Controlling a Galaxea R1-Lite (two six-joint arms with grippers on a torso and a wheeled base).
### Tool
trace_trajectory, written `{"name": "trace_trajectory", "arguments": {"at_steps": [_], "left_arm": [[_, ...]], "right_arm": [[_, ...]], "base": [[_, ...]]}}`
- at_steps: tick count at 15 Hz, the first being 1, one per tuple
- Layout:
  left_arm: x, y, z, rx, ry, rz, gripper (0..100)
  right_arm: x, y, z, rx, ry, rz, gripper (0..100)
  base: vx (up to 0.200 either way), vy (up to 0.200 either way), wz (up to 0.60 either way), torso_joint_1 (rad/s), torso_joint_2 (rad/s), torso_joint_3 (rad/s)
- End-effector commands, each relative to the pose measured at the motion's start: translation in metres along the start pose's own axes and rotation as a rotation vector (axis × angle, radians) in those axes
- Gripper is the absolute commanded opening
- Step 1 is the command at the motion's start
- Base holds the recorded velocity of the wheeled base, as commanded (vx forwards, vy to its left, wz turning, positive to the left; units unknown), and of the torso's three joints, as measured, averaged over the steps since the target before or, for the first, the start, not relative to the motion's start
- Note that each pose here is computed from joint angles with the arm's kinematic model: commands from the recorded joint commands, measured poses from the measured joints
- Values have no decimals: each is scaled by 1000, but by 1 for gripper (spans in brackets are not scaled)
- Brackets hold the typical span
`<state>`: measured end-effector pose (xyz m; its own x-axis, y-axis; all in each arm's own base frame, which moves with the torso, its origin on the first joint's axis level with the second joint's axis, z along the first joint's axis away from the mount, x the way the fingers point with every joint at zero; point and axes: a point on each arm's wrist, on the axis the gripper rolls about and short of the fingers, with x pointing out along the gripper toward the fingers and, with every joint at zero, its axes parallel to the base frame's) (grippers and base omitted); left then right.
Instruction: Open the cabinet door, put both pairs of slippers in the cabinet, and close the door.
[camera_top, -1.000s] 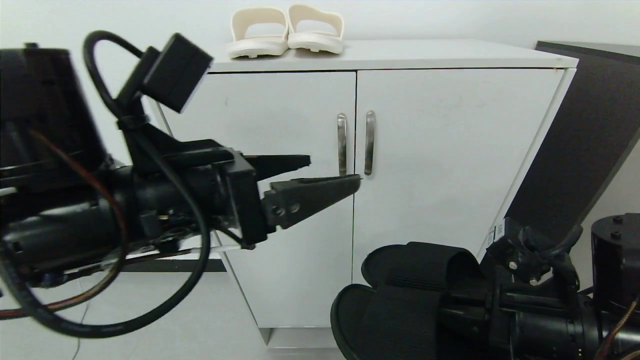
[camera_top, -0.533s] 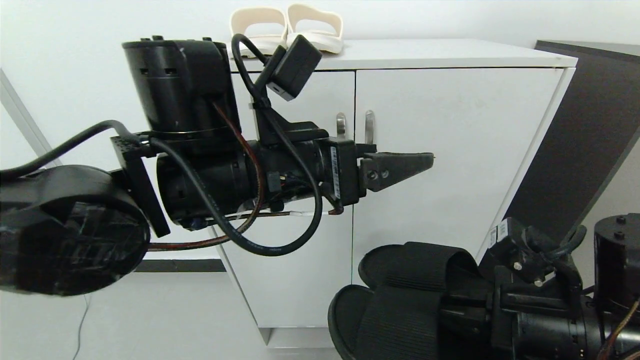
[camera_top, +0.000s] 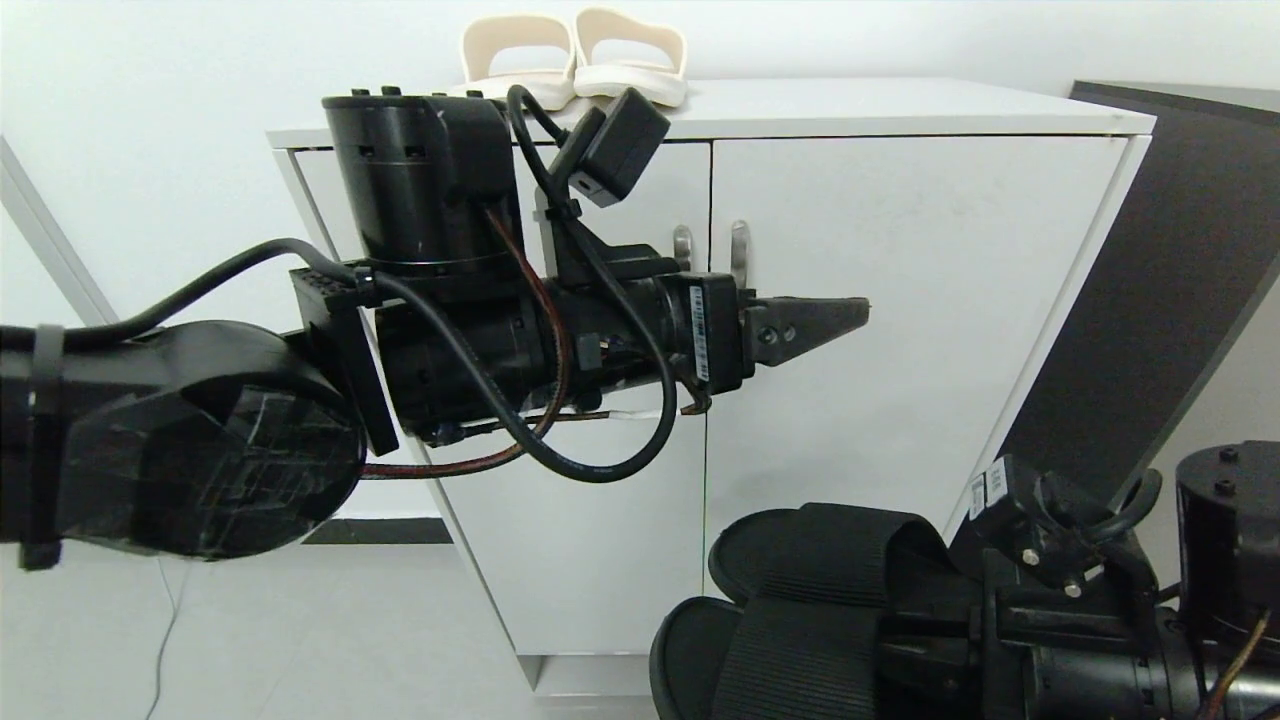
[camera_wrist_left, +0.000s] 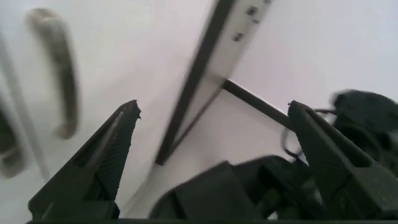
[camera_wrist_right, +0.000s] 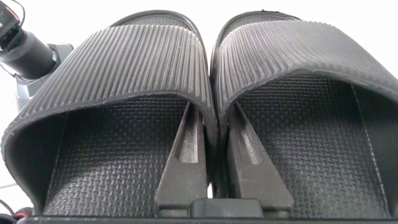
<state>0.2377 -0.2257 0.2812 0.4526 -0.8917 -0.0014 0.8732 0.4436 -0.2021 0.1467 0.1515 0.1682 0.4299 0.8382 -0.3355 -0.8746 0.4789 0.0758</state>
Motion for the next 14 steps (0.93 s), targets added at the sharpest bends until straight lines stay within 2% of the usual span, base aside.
{"name": "trace_trajectory", "arguments": {"at_steps": [1, 3, 9, 14], "left_arm": [[3, 2, -2, -1, -3, 37, 100], [3, 4, -1, -1, -10, 71, 100], [10, 29, -1, -5, -23, 159, 100], [33, 40, -4, -25, -23, 163, 100]], "right_arm": [[1, 0, -1, 0, 4, 1, 0], [2, 0, -1, 1, 5, 1, 0], [1, 0, 1, -2, 1, 0, 0], [1, 0, 1, -2, 1, -2, 0]], "base": [[0, 0, 0, 0, 0, 0], [0, 0, 0, 0, 0, 0], [0, 0, 0, 0, 0, 0], [0, 0, 0, 0, 0, 0]]}}
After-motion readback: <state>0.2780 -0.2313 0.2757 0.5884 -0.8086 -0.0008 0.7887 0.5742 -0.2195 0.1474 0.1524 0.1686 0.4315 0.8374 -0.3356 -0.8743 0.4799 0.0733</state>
